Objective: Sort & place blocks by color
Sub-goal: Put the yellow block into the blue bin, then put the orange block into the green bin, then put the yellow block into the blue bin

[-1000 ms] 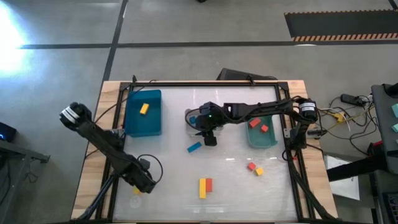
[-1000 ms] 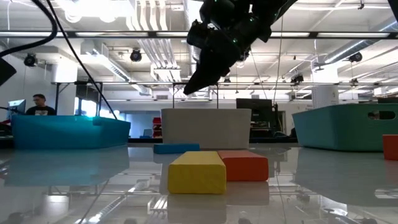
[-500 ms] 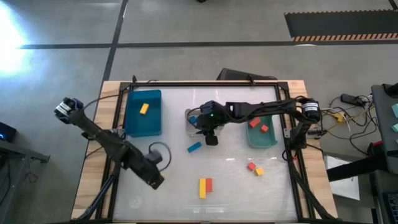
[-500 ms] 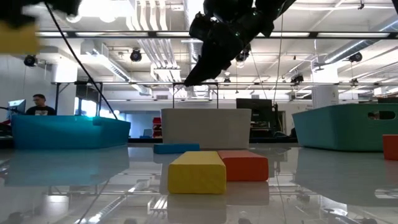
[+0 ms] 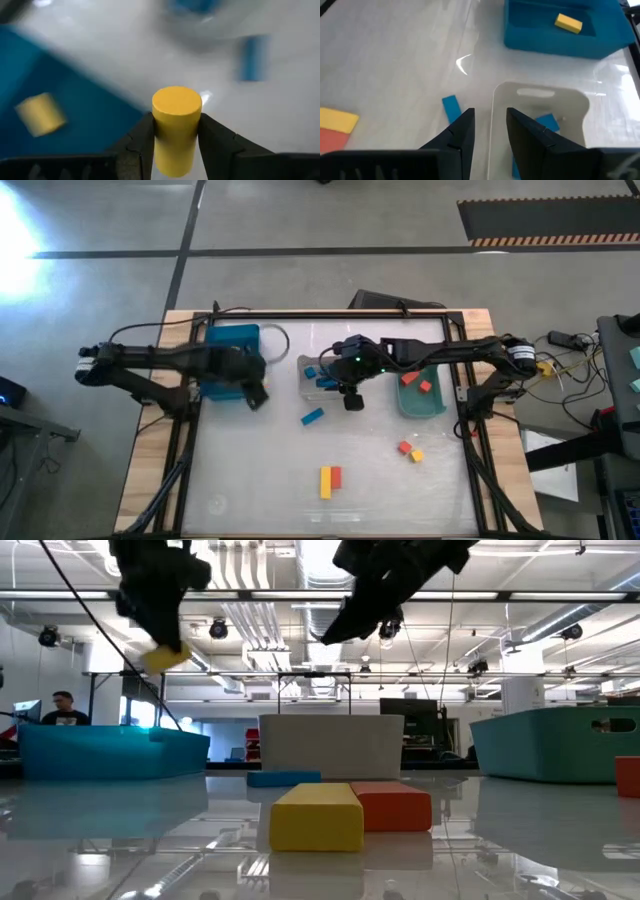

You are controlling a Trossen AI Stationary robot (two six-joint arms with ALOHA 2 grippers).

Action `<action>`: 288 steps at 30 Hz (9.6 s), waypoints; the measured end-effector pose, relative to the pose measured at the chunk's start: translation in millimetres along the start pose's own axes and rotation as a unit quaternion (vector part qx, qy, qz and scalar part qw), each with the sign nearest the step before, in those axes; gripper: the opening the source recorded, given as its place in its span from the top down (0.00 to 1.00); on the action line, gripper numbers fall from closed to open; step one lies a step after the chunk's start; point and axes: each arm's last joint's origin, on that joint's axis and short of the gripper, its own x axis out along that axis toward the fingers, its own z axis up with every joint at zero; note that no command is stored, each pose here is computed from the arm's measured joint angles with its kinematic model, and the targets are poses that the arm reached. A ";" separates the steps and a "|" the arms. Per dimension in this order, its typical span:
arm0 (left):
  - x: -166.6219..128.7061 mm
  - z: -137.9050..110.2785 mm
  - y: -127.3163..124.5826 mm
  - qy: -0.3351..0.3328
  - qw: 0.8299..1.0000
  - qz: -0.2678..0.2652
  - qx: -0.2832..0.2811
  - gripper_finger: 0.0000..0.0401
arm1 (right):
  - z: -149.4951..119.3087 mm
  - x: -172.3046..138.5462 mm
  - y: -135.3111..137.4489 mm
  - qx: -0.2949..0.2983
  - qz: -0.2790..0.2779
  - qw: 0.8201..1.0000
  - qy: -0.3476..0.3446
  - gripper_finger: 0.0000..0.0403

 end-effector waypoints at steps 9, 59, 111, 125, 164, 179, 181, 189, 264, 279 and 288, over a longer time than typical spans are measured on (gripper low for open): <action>49.7 26.7 89.5 0.077 0.987 0.118 0.083 0.74 | -20.3 -24.6 10.9 0.014 -0.013 0.998 -0.053 0.74; 69.5 46.1 109.0 0.049 0.975 0.169 0.137 0.61 | -52.9 -50.1 26.7 0.086 -0.016 0.990 -0.109 0.80; 40.9 -34.6 -57.2 -0.416 0.873 -0.237 0.093 0.61 | -114.7 -64.2 174.7 0.502 -0.135 0.768 0.374 0.57; 41.3 -35.1 -57.0 -0.416 0.873 -0.236 0.095 0.61 | -104.0 -4.8 191.1 0.417 -0.146 0.785 0.434 0.50; 41.7 -35.2 -56.8 -0.416 0.873 -0.234 0.098 0.61 | -43.8 -6.3 169.2 0.252 -0.182 0.840 0.445 0.70; 42.8 -36.0 -56.6 -0.411 0.876 -0.232 0.101 0.61 | -82.9 -85.5 15.9 0.383 -0.247 0.770 0.447 0.70; 42.8 -35.9 -56.6 -0.414 0.875 -0.228 0.108 0.61 | -95.8 -91.1 3.3 0.415 -0.238 0.764 0.432 0.70; 41.2 -34.8 -57.0 -0.419 0.872 -0.224 0.118 0.61 | -146.1 -85.4 -26.0 0.469 -0.215 0.758 0.398 0.68; 85.7 -40.5 -74.1 -0.333 0.914 -0.223 0.065 0.61 | -118.0 -35.6 200.7 0.474 -0.143 0.738 0.459 0.53; 86.2 -40.7 -74.1 -0.333 0.914 -0.222 0.066 0.61 | -126.9 -21.1 203.7 0.464 -0.161 0.729 0.476 0.53; 86.4 -40.9 -74.0 -0.333 0.914 -0.222 0.066 0.61 | -125.5 -20.1 204.2 0.473 -0.158 0.729 0.468 0.41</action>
